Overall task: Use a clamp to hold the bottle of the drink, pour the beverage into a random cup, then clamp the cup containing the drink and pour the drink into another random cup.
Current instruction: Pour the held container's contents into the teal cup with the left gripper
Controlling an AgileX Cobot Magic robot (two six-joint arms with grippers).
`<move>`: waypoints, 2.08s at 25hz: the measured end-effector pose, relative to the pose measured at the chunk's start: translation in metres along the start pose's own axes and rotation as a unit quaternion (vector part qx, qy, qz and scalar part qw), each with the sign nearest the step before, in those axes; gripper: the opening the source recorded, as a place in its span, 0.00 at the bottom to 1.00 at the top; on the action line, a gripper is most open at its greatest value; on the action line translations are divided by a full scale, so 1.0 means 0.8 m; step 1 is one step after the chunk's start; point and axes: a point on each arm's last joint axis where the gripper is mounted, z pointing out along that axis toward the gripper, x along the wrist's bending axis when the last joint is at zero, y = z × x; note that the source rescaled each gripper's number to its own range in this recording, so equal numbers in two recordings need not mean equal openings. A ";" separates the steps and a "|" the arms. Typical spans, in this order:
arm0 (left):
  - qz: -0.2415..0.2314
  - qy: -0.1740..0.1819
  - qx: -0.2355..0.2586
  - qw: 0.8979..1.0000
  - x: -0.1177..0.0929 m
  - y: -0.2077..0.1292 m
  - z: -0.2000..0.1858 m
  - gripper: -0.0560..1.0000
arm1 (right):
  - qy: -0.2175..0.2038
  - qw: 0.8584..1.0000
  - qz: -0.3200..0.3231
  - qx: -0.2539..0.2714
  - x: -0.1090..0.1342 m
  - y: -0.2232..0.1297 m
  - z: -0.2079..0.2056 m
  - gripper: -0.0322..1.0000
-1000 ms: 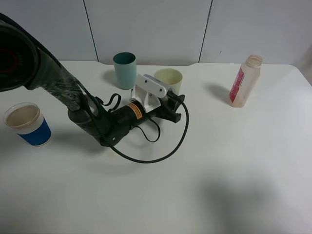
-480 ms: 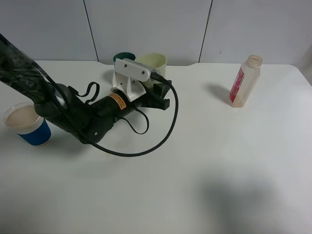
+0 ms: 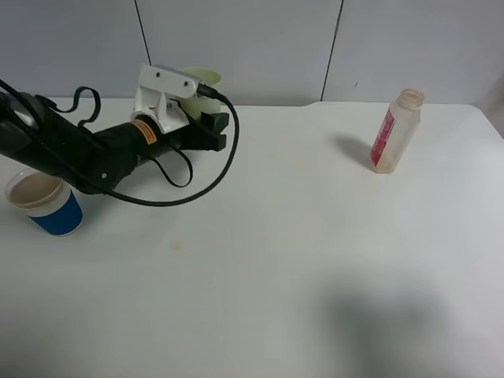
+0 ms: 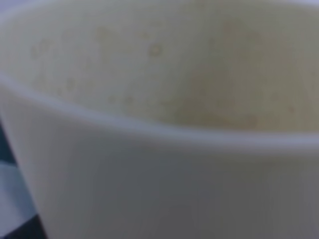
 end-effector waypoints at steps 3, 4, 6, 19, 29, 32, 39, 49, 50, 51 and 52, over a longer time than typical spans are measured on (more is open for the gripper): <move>0.016 0.006 0.014 1.000 0.023 0.010 -0.006 0.08 | 0.000 1.000 0.000 0.000 0.000 0.000 0.000 1.00; 0.023 0.011 0.017 1.000 0.034 0.015 -0.009 0.08 | 0.000 1.000 0.000 0.000 0.000 0.000 0.000 1.00; 0.032 0.018 0.019 0.999 0.049 0.020 -0.013 0.08 | 0.000 1.000 0.000 0.000 0.000 0.000 0.000 1.00; 0.050 0.076 0.066 0.994 0.115 0.028 -0.019 0.08 | 0.000 1.000 0.000 0.000 0.000 0.000 0.000 1.00; 0.105 0.101 0.084 0.986 0.144 0.060 0.000 0.08 | 0.000 1.000 0.000 0.000 0.000 0.000 0.000 1.00; 0.133 0.110 0.095 0.980 0.148 0.063 0.002 0.08 | 0.000 1.000 0.000 0.000 0.000 0.000 0.000 1.00; 0.175 0.124 0.113 0.970 0.152 0.062 0.001 0.08 | 0.000 1.000 0.000 0.000 0.000 0.000 0.000 1.00; 0.164 0.136 0.100 0.972 0.155 0.058 0.004 0.08 | 0.000 1.000 0.000 0.000 0.000 0.000 0.000 1.00; 0.163 0.135 0.102 0.972 0.156 0.055 0.005 0.08 | 0.000 1.000 0.000 0.000 0.000 0.000 0.000 1.00; 0.164 0.135 0.101 0.972 0.157 0.055 0.008 0.08 | 0.000 1.000 0.000 0.000 0.000 0.000 0.000 1.00; 0.164 0.136 0.100 0.972 0.158 0.055 0.011 0.08 | 0.000 1.000 0.000 0.000 0.000 0.000 0.000 1.00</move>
